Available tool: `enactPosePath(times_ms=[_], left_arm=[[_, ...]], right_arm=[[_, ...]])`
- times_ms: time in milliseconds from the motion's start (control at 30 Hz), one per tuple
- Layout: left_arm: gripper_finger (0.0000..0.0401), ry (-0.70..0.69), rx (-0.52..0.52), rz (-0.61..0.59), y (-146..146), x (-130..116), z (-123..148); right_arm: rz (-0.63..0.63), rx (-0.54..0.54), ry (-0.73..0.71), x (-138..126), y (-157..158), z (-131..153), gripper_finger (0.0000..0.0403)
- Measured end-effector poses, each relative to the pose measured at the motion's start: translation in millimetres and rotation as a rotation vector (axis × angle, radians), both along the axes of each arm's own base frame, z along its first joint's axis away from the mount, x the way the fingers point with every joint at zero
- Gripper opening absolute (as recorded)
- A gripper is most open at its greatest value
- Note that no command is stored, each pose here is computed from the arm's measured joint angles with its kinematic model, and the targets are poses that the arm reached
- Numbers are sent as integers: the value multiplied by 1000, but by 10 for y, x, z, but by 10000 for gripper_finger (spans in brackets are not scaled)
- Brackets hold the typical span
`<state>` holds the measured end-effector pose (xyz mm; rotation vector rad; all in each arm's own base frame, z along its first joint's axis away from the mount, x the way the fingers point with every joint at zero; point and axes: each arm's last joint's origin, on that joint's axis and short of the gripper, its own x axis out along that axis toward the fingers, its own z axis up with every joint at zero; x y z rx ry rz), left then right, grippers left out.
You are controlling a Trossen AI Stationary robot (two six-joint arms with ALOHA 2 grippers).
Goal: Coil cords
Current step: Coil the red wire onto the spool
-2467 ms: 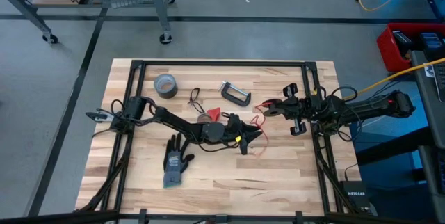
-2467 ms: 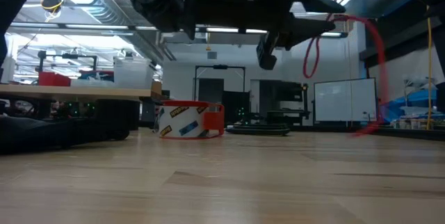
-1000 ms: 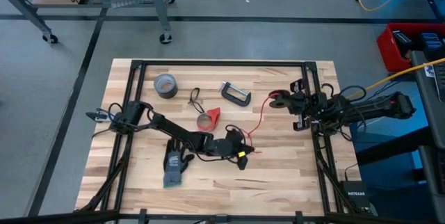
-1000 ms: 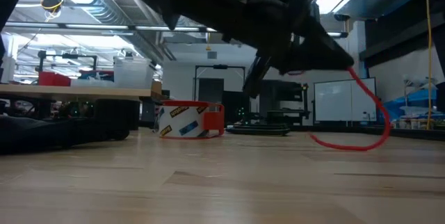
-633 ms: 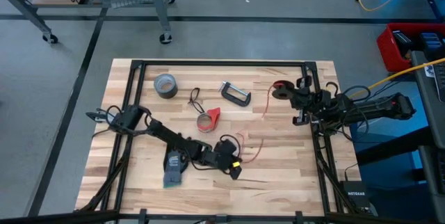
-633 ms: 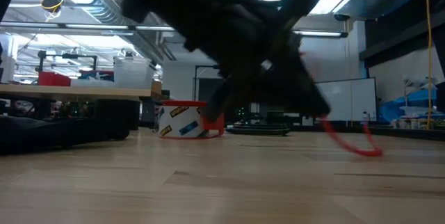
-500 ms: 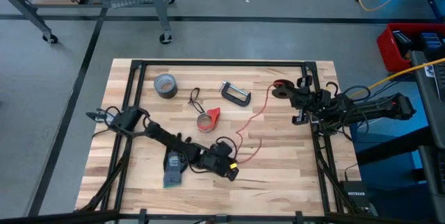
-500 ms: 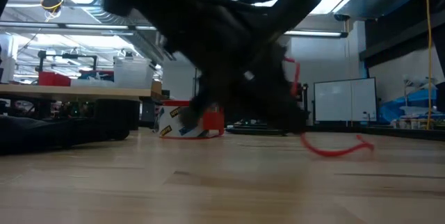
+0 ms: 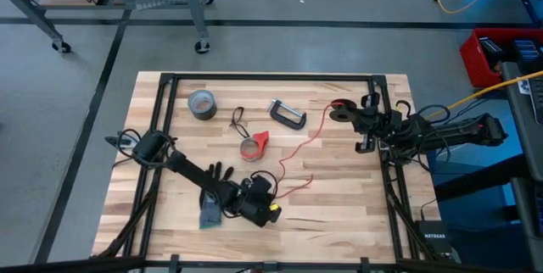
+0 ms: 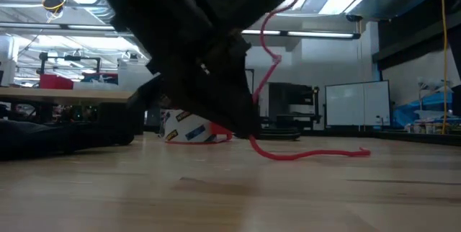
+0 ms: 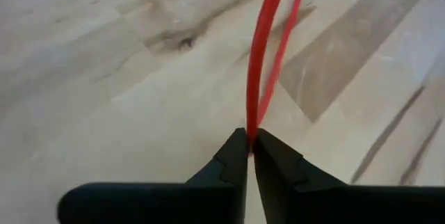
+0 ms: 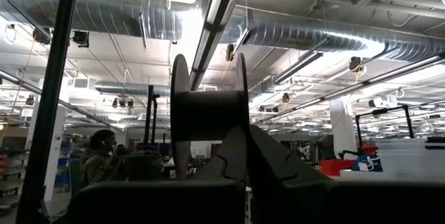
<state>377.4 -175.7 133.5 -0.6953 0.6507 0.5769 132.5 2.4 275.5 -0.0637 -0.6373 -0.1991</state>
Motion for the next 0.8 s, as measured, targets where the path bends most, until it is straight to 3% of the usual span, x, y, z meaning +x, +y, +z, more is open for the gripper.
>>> enactPosePath(times_ms=[233, 367, 567, 700, 800], left_arm=[[88, 75, -39, -120, 166, 88, -15], [115, 88, -47, -122, 242, 117, -19], [111, 100, -20, -173, 234, 117, -19], [101, 123, -33, -258, 128, 75, -24], [96, 138, -65, -240, 55, 24, -35]], right_arm=[[34, -17, -2, 1, 11, 1, 5], [47, -27, 5, 6, 16, -4, 5], [41, -33, 28, 19, 16, -22, 5], [-55, -29, 34, 12, -7, -19, 5], [-110, -17, 39, 7, -22, -19, 5]])
